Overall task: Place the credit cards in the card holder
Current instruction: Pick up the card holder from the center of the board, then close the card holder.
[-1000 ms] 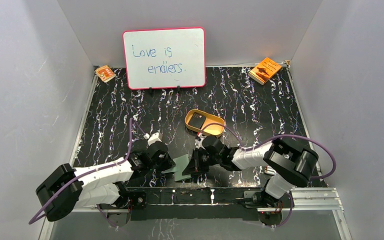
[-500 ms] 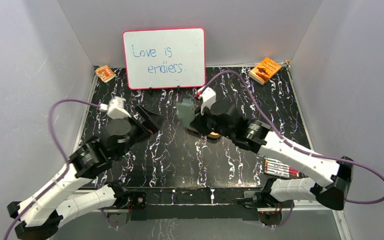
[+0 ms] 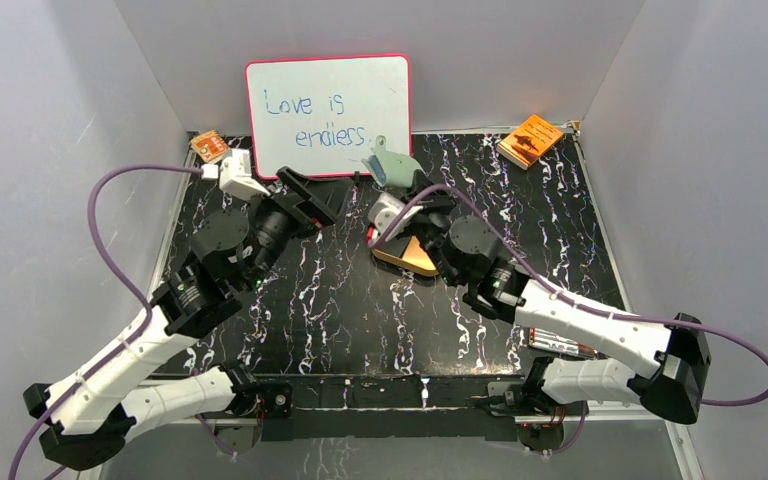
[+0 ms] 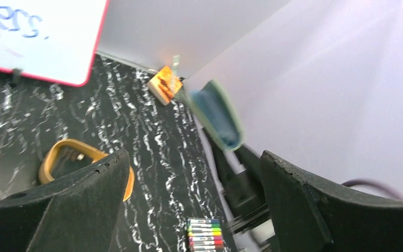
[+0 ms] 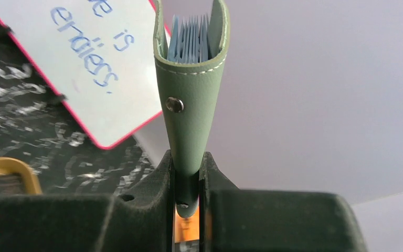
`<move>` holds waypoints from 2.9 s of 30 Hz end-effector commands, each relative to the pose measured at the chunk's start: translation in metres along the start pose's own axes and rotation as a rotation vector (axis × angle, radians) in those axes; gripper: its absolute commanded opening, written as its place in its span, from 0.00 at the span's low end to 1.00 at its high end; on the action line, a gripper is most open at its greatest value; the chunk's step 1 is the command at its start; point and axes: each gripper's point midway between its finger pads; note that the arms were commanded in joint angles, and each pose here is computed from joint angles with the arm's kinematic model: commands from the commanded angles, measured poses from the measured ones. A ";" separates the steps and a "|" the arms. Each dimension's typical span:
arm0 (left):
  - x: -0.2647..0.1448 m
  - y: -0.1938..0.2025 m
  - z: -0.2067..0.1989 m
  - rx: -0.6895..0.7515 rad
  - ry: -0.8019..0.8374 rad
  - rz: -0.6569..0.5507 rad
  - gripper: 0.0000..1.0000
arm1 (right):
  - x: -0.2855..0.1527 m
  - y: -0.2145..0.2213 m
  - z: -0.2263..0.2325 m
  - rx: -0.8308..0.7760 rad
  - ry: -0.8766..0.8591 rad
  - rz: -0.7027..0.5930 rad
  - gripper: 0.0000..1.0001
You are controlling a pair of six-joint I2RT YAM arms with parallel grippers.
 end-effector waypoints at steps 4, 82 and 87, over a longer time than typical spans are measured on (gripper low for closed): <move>0.015 -0.030 -0.064 -0.045 0.216 -0.080 0.91 | -0.021 -0.056 -0.071 -0.320 0.286 -0.194 0.00; -0.129 0.046 -0.039 0.299 0.567 0.436 0.00 | -0.101 -0.119 -0.015 1.032 -0.984 -0.217 0.82; -0.145 0.053 -0.053 0.301 0.675 0.511 0.00 | -0.120 -0.130 -0.020 1.115 -1.035 -0.175 0.77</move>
Point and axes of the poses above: each gripper's point midway between its finger pads, its own x axis out along the fingers, its own z axis along the line the jaws close on, y = z × x, and after that the axes turned 7 degrees about x, right-handed
